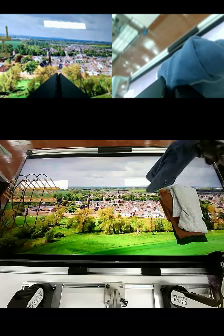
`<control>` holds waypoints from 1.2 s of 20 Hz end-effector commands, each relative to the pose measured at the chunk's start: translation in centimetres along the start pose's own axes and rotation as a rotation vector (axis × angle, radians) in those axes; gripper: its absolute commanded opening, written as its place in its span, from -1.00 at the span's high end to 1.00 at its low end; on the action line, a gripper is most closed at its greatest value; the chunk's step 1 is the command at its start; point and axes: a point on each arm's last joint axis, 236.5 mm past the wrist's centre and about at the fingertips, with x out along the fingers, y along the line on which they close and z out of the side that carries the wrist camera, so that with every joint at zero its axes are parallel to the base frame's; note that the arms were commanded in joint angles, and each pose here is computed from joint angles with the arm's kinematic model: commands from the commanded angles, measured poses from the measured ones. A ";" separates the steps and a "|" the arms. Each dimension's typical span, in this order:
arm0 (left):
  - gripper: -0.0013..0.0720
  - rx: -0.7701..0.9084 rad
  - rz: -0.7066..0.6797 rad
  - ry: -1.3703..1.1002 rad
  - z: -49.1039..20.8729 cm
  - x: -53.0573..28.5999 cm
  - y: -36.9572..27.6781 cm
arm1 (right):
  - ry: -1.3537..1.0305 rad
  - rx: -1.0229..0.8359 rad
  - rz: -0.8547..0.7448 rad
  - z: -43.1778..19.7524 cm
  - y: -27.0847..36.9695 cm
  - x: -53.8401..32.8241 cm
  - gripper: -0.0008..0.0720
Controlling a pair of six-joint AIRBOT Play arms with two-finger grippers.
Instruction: Fold the shirts.
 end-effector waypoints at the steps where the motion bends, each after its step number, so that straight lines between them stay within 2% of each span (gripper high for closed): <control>1: 0.87 -0.006 -0.003 0.036 -1.0 0.2 0.1 | -0.156 -0.014 -0.035 4.5 -2.1 -0.2 0.76; 5: 0.87 -0.030 -0.001 0.086 -2.9 1.4 0.7 | -0.208 -0.010 -0.060 5.2 -4.4 1.9 0.76; 9: 0.87 -0.063 0.002 0.124 -4.4 2.2 1.2 | -0.386 0.007 -0.047 8.9 -5.2 1.9 0.76; 11: 0.87 -0.083 0.003 0.138 -5.0 2.5 1.4 | -0.406 -0.061 -0.085 9.8 -6.3 1.3 0.76; 13: 0.87 -0.102 0.001 0.141 -5.1 2.5 1.3 | -0.259 -0.195 -0.208 7.6 -9.7 1.5 0.76; 16: 0.87 -0.106 -0.019 0.153 -5.4 2.2 0.7 | 0.067 -0.433 -0.521 2.6 -17.8 -0.7 0.76; 18: 0.87 -0.106 -0.018 0.154 -5.4 2.2 0.7 | 0.182 -0.518 -0.667 1.6 -21.0 -2.9 0.76; 24: 0.87 -0.105 -0.018 0.152 -5.4 2.2 0.7 | 0.464 -0.433 -0.792 -3.9 -23.9 -6.7 0.76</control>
